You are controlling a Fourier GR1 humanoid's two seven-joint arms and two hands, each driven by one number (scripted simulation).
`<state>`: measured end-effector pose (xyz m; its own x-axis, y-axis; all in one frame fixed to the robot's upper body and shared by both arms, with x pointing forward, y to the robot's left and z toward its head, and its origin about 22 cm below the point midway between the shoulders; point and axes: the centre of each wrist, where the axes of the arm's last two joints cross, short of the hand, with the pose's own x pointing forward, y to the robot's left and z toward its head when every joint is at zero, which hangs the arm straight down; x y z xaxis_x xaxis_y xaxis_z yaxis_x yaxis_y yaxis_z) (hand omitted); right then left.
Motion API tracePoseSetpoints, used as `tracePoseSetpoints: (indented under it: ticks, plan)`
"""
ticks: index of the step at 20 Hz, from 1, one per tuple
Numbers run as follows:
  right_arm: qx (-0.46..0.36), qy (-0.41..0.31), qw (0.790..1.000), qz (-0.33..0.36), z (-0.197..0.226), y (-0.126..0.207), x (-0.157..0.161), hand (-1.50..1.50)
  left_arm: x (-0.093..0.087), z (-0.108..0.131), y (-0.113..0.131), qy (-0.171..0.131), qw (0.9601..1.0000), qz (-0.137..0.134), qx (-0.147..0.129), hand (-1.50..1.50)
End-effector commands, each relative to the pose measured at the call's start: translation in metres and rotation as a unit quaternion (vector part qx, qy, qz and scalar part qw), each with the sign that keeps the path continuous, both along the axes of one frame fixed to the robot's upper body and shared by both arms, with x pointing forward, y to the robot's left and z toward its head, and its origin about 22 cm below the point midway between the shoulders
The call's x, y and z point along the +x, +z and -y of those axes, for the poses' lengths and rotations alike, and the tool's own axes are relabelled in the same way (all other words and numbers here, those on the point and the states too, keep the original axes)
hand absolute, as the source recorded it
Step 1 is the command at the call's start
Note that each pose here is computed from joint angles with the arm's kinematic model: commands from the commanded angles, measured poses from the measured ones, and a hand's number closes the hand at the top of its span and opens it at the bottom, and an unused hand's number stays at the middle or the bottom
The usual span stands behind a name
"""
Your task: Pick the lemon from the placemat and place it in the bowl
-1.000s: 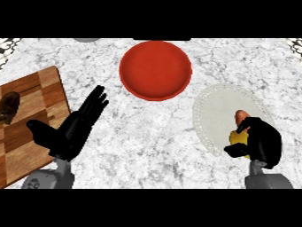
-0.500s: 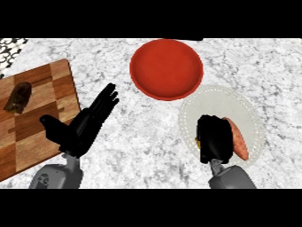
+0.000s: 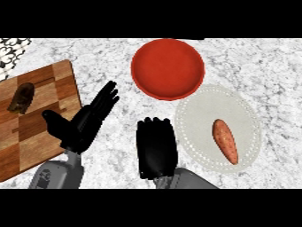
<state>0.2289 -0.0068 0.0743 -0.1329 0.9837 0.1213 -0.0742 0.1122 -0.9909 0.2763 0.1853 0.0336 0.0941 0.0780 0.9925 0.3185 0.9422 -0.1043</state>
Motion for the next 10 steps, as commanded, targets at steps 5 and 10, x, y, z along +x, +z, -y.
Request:
tracePoseSetpoints:
  ticks: [5, 10]
  plan:
    - [0.043, -0.008, 0.994, 0.099, -0.036, 0.099, -0.025, 1.50, -0.010, -0.009, -0.008, 0.016, 0.9998, -0.008, 0.004, 0.00]
    - [0.060, -0.021, 0.990, 0.122, -0.048, 0.127, -0.016, 1.50, 0.000, -0.016, -0.010, 0.020, 0.9998, -0.006, 0.007, 0.00]
